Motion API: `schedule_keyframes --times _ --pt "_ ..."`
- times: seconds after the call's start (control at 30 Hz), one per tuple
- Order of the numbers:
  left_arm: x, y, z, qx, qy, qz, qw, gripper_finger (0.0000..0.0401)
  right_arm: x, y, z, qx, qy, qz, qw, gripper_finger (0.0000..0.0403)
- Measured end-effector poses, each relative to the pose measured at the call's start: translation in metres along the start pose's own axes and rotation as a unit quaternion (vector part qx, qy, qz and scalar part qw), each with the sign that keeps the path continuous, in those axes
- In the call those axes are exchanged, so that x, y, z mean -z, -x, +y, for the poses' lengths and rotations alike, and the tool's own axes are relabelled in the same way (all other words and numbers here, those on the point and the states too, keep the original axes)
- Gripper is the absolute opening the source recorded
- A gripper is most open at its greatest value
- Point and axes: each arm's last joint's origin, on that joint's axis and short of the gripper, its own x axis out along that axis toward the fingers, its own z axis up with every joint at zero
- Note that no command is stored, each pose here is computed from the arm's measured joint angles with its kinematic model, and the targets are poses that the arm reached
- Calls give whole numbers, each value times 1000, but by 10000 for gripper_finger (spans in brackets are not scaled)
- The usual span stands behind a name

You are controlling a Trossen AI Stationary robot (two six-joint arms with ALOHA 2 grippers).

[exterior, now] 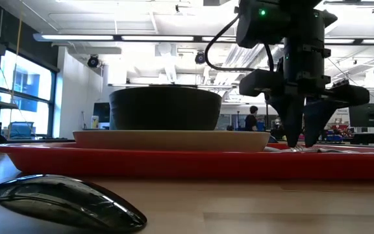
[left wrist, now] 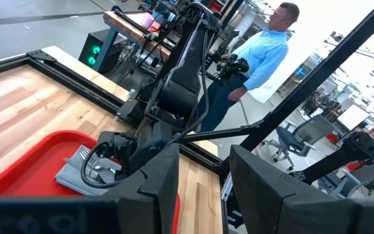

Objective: Set up tray
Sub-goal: Put the blue knife on the gray napkin to the left of the blue fork

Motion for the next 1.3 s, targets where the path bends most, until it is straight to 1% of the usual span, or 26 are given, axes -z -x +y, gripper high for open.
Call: schedule_keyframes --times 0.27,0.43,0.9,1.13,1.3 --pt "0 0 0 0 4 0 1000 172 -1 -6 0 14 -1 -4 1000 61" --pt "0 0 0 0 4 0 1000 172 1 -14 1 24 4 13 1000 41" --pt "0 0 0 0 6 0 1000 172 2 -13 0 30 10 30 999 34" --pt "0 0 0 0 5 1 1000 172 3 -1 -5 29 4 24 999 30" --pt "0 0 0 0 5 1 1000 172 3 2 -5 27 -6 32 999 29"
